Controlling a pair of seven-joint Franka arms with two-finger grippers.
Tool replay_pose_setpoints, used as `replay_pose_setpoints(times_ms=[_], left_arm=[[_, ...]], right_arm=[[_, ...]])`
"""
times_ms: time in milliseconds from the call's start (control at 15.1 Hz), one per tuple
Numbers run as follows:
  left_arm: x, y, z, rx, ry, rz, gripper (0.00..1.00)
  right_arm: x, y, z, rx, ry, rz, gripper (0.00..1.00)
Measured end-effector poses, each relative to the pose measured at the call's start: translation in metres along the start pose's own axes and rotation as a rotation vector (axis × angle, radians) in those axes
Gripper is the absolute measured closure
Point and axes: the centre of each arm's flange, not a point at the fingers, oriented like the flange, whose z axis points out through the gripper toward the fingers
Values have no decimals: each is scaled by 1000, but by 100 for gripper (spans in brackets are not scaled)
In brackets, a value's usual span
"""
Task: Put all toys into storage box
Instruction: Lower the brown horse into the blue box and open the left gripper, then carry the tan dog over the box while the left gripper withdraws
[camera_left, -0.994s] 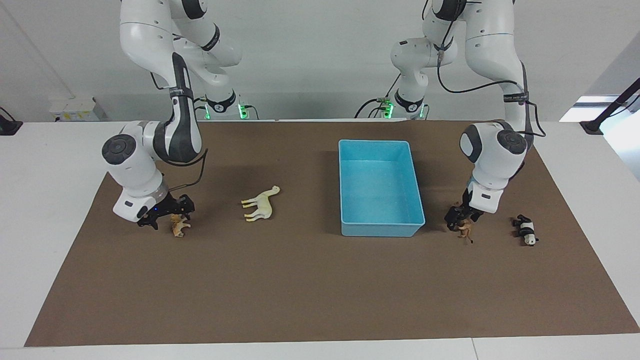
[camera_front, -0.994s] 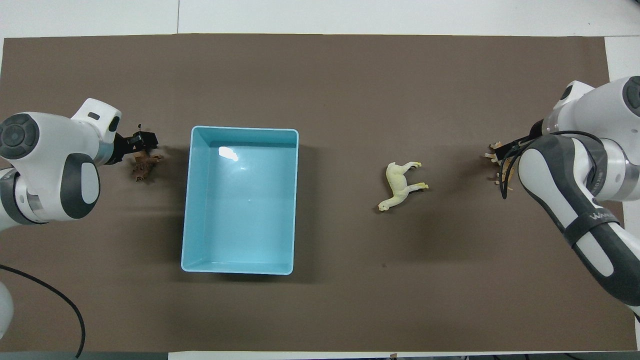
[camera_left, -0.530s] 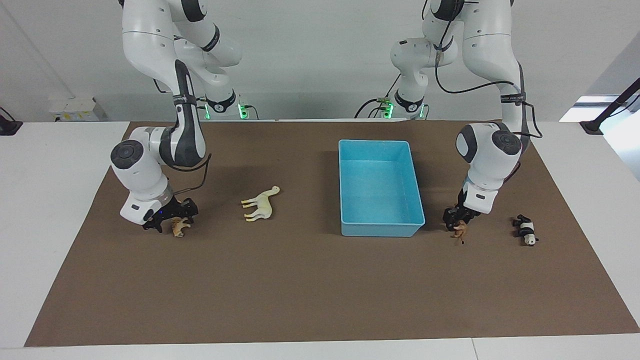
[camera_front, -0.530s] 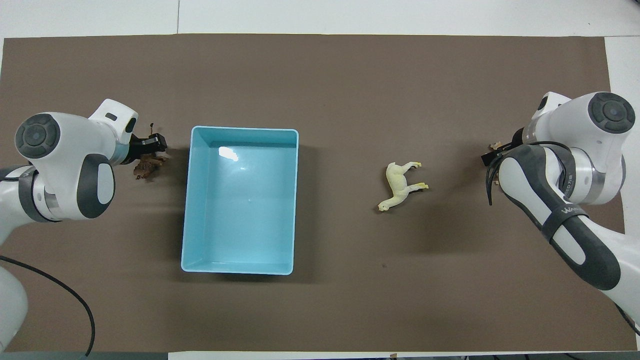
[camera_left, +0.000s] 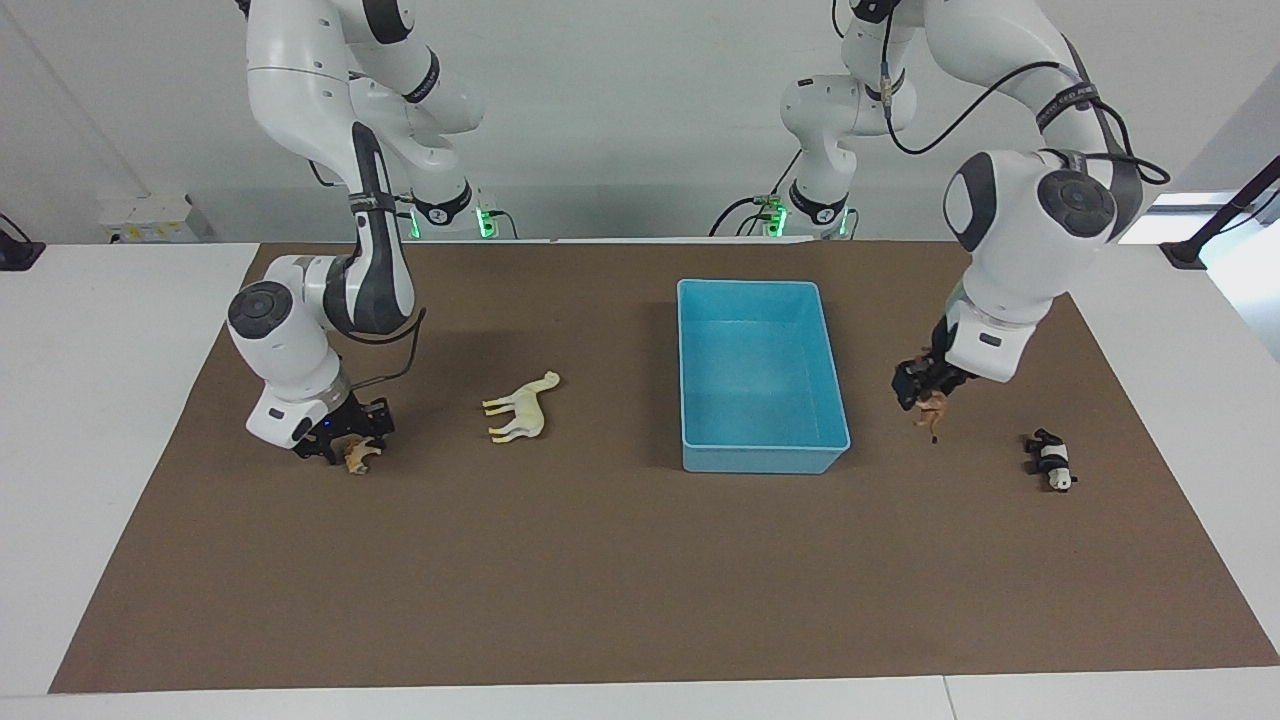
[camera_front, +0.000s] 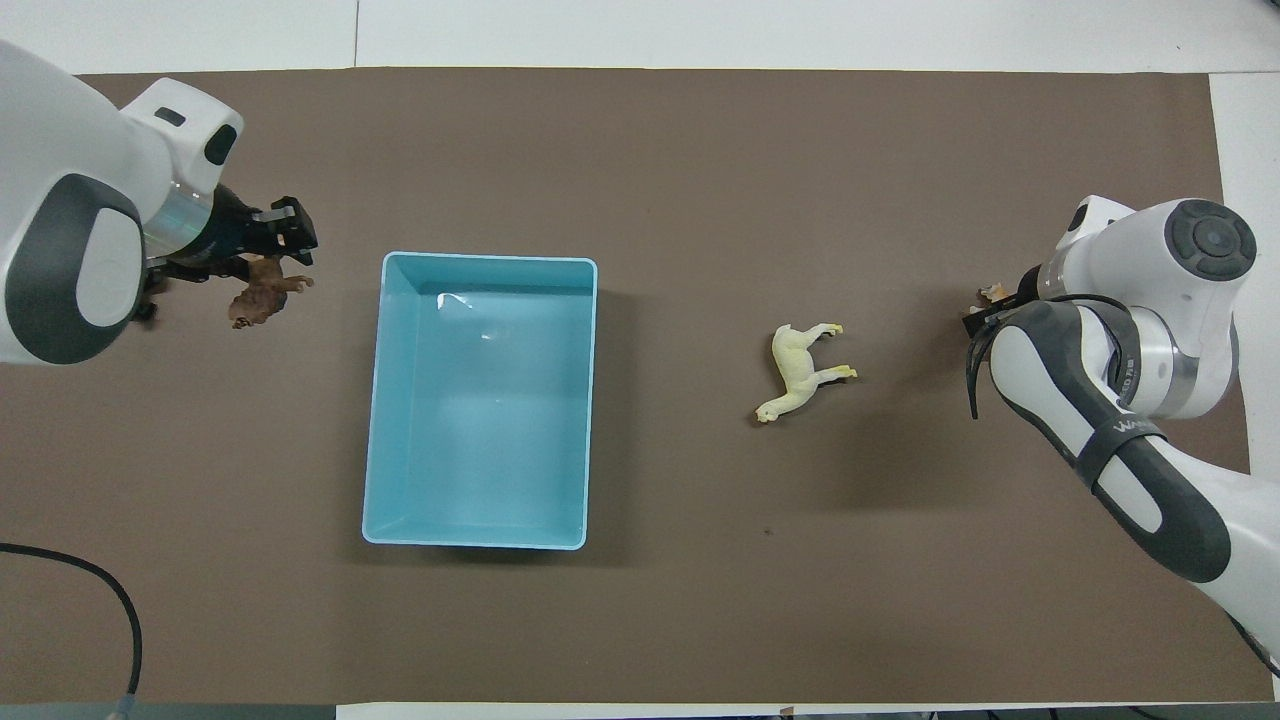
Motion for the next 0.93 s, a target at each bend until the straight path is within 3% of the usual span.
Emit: replay_pose_setpoints(times_ms=[199, 265, 398, 597, 796, 928], left_arm=[[-59, 78, 33, 10, -11, -12, 42], [-73, 92, 47, 3, 0, -9, 42], [-85, 96, 61, 4, 2, -2, 36], [-80, 81, 52, 3, 14, 17, 4], [-73, 64, 36, -3, 32, 61, 0], [-60, 41, 29, -2, 43, 123, 0]], right_arm=[[6, -14, -3, -1, 6, 14, 70], [7, -18, -3, -1, 6, 14, 74], [8, -20, -3, -1, 6, 13, 74], [12, -18, -10, -2, 7, 15, 74], [23, -20, -38, 1, 0, 39, 74], [39, -41, -84, 4, -11, 78, 74]])
